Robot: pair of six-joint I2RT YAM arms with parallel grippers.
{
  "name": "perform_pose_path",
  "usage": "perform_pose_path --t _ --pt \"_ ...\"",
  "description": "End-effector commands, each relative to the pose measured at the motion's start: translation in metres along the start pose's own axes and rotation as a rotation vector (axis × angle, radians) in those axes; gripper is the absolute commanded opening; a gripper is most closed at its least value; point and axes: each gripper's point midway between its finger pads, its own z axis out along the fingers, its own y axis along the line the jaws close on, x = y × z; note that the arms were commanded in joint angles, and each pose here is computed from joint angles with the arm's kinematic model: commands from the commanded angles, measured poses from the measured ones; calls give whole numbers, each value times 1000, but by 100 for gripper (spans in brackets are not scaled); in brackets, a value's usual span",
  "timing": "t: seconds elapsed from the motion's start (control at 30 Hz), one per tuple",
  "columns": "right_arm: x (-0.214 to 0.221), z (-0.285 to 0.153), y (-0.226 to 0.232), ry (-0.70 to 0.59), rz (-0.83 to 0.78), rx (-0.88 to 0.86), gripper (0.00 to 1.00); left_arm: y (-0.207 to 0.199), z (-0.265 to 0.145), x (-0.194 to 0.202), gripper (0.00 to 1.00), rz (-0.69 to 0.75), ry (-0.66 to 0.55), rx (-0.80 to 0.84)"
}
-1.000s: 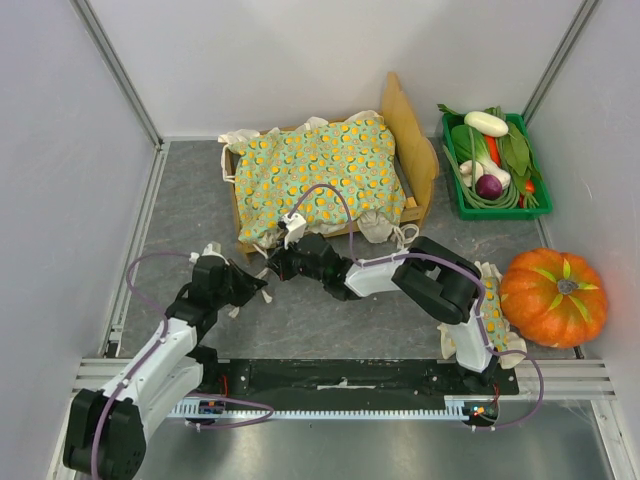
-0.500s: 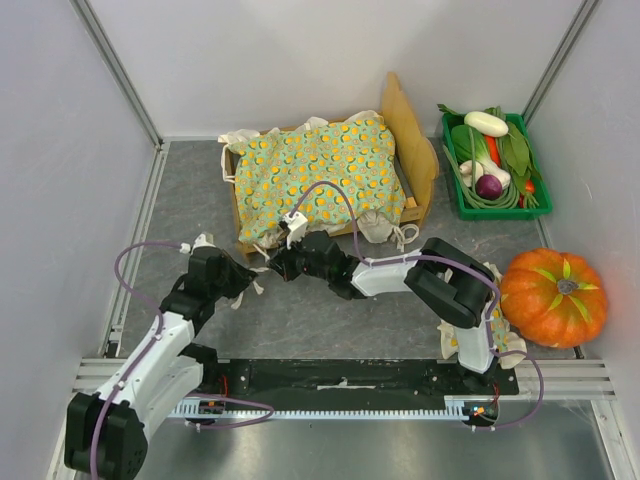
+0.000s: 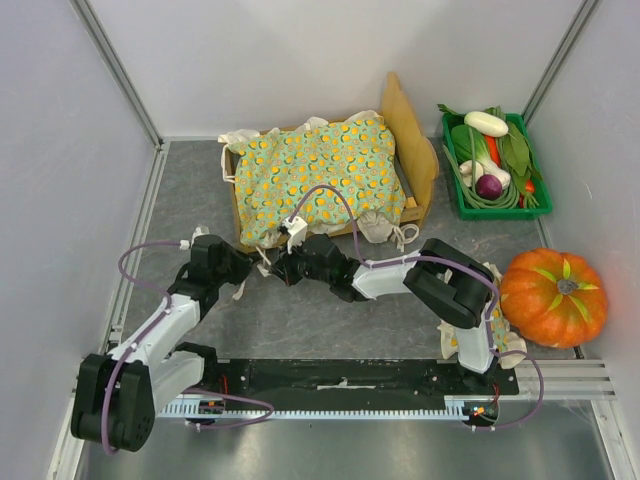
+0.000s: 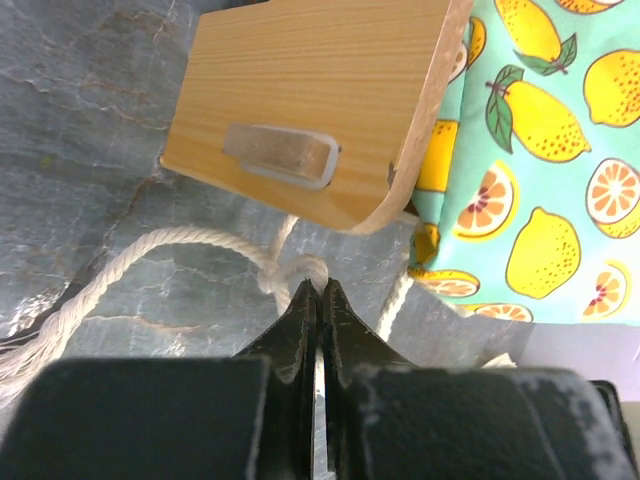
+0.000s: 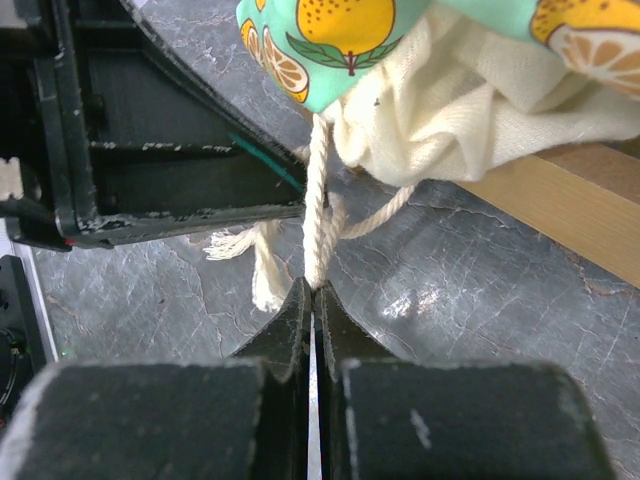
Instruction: Set up the pet bed
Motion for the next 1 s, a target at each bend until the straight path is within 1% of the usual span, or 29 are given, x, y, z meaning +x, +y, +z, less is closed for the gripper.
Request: perform_pose_path --t 0.0,0.2,0.33,0.53,0.67,0.77,0.97 --pt "-5 -2 12 -14 -32 -41 0 -23 5 -11 2 -95 -33 87" --pt "-9 -4 22 -24 -43 -63 0 -14 14 -11 2 -122 -46 68" --pt "-11 -6 24 -22 -54 -68 0 -13 16 -19 2 -130 -88 63" --pt "-11 -10 28 -16 -59 -94 0 -18 21 -19 2 -114 -75 76" --pt "-14 -11 33 -18 -67 -112 0 -15 24 -20 2 -103 -75 55" --pt "-16 -9 38 -9 -77 -135 0 -16 26 -18 2 -80 -58 60" --pt "-29 2 46 -14 -81 -161 0 -14 29 0 2 -36 27 78"
